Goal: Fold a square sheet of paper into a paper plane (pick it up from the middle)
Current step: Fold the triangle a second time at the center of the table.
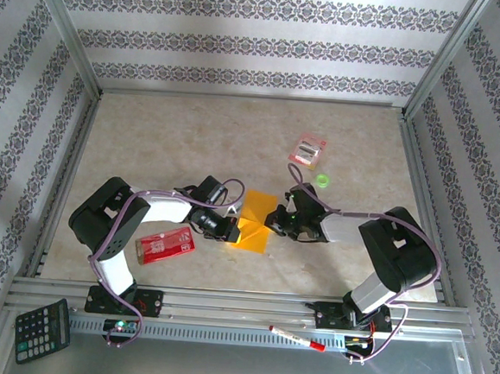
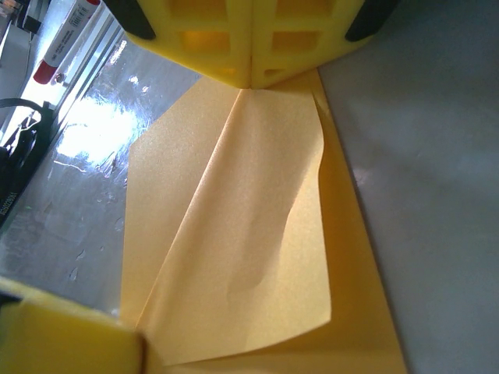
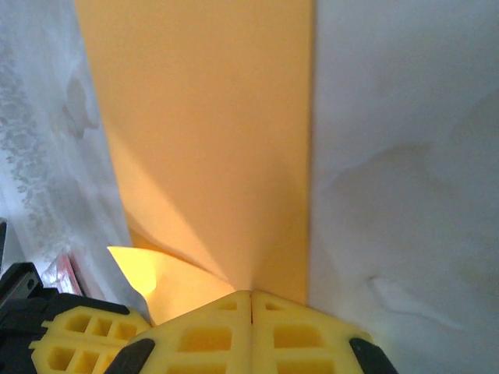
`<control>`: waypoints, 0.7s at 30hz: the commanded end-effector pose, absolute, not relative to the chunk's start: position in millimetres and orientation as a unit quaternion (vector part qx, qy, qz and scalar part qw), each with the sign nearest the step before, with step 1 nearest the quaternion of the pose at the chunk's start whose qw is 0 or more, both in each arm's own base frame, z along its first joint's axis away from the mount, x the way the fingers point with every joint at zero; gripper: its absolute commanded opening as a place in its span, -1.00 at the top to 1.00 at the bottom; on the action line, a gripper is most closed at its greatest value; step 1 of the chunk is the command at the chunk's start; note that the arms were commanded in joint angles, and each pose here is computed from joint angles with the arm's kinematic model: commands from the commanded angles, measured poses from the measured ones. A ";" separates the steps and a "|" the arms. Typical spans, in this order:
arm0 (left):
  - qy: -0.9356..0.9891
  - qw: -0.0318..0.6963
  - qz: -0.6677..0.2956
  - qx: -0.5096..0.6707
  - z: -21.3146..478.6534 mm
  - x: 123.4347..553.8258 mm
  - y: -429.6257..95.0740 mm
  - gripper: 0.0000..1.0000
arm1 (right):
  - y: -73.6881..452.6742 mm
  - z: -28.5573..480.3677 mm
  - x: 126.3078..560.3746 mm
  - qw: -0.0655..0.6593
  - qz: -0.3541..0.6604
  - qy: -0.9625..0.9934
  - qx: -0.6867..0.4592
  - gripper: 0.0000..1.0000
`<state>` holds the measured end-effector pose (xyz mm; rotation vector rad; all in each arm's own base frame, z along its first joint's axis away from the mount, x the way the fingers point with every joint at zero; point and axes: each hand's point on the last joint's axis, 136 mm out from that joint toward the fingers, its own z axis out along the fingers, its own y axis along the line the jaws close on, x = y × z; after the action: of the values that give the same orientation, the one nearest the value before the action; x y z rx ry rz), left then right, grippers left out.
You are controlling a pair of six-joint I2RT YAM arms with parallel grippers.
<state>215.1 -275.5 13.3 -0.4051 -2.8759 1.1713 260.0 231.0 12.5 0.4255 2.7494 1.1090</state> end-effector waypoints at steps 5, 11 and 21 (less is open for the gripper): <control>-0.964 0.086 0.237 -0.078 -43.3 176.9 -218.9 1.00 | 177.7 13.7 277.3 0.138 0.295 0.932 0.156 1.00; -0.964 0.083 0.239 -0.077 -41.4 179.4 -220.5 1.00 | 216.0 52.1 265.4 0.168 0.342 0.919 0.097 1.00; -0.964 0.080 0.240 -0.079 -40.8 180.6 -221.5 1.00 | 284.8 39.5 251.7 0.119 0.372 0.920 0.036 1.00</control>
<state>215.4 -275.6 13.6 -0.4040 -2.8763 1.1697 241.4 273.0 33.9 0.1129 2.7224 1.0542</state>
